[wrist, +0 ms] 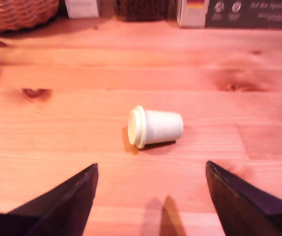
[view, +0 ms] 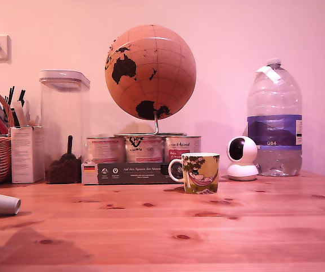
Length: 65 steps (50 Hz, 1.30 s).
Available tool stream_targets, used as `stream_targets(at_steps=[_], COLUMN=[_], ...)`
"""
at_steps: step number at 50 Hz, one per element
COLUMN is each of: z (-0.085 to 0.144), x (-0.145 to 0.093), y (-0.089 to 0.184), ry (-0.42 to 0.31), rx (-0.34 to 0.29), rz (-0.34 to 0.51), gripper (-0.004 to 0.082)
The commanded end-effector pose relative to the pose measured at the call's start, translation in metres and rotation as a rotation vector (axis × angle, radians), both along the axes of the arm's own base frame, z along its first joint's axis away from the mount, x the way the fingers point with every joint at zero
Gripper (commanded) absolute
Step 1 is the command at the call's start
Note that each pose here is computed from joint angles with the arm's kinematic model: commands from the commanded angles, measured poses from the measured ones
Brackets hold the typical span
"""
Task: Pick up the coffee capsules from the table one by one and drop them inside the nearest coffee cup
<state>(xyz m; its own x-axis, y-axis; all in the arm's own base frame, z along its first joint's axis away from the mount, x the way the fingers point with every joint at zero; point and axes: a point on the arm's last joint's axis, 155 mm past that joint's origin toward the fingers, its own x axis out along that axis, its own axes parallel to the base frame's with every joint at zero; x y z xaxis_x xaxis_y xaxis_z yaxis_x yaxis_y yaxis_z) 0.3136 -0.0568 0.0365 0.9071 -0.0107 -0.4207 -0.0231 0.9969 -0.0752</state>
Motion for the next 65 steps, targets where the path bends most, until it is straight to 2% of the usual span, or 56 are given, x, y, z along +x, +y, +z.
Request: stream_targets(at_steps=[1, 38, 65], z=[-0.001, -0.010, -0.021], x=[0.004, 0.024, 0.036], y=[-0.001, -0.003, -0.005], ry=[0.005, 0.003, 0.009], rx=[-0.001, 0.078, 0.084], rz=[0.003, -0.011, -0.007], gripper=[0.0624, 0.0624, 0.0624])
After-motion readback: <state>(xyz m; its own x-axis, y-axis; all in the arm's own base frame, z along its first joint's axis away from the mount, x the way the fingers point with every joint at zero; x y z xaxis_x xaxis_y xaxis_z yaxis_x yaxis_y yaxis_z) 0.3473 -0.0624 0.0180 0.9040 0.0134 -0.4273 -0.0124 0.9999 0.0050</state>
